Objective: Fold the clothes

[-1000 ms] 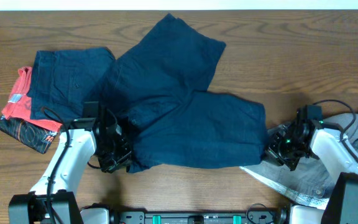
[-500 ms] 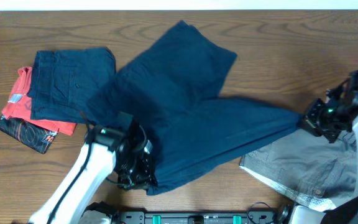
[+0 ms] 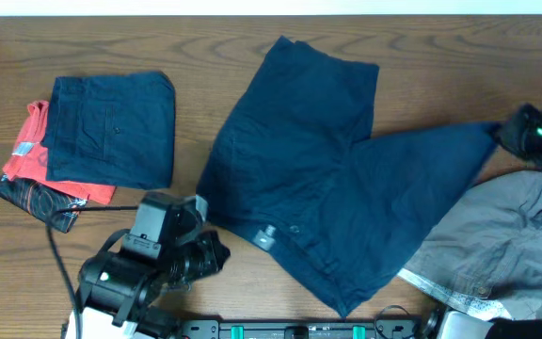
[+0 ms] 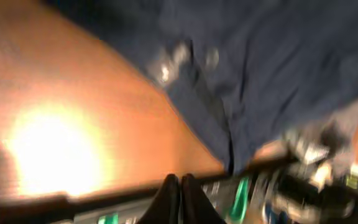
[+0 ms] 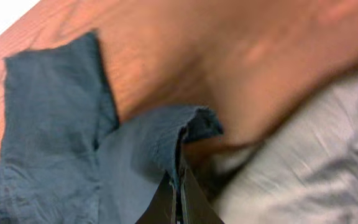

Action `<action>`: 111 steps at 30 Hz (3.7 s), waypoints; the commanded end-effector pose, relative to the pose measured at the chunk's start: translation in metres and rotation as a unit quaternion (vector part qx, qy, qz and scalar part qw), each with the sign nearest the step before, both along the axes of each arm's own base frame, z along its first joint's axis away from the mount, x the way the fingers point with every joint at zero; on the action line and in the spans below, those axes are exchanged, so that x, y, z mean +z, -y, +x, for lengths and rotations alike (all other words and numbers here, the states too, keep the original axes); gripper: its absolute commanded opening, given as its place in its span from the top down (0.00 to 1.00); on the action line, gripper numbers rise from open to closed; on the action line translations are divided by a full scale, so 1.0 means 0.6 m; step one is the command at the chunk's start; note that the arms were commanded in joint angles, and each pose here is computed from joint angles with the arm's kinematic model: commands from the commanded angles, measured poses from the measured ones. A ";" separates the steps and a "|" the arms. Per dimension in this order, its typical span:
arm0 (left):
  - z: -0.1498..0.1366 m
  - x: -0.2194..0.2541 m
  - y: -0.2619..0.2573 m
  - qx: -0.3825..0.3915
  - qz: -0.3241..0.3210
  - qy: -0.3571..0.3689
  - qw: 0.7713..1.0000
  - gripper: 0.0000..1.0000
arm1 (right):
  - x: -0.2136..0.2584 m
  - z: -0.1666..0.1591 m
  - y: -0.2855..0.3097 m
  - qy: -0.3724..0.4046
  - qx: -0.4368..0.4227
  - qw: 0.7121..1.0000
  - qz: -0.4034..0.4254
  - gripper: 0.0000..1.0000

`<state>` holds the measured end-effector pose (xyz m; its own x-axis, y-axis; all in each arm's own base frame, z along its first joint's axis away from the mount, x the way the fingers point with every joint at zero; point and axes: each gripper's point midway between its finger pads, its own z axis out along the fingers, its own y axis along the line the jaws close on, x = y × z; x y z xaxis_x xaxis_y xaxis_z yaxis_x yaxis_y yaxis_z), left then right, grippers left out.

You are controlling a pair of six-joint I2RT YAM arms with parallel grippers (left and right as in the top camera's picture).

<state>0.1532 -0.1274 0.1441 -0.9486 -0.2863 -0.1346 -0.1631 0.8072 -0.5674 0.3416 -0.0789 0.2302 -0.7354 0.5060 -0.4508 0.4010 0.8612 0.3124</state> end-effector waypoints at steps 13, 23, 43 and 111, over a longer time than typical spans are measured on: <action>0.079 -0.094 -0.028 0.110 0.092 -0.086 0.986 0.75 | 0.002 -0.001 -0.016 -0.020 0.003 0.999 -0.050 0.99; 0.130 -0.234 -0.026 0.128 0.151 -0.163 0.967 0.92 | -0.013 -0.028 -0.010 -0.059 -0.002 0.996 -0.062 0.99; 0.464 -0.251 0.016 0.035 0.134 0.089 0.986 0.94 | -0.107 -0.150 -0.046 -0.227 -0.018 0.974 -0.002 0.99; -0.008 -0.232 0.265 0.217 0.068 -0.237 0.945 0.05 | -0.130 -0.109 -0.005 -0.198 -0.024 0.980 -0.026 0.80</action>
<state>0.1503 -0.2897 0.0142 -0.7468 -0.6335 0.2022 -0.6646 0.7000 -0.2613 0.2772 -0.0760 0.1536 -0.8286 0.5340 -0.1682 0.5286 0.8452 0.0792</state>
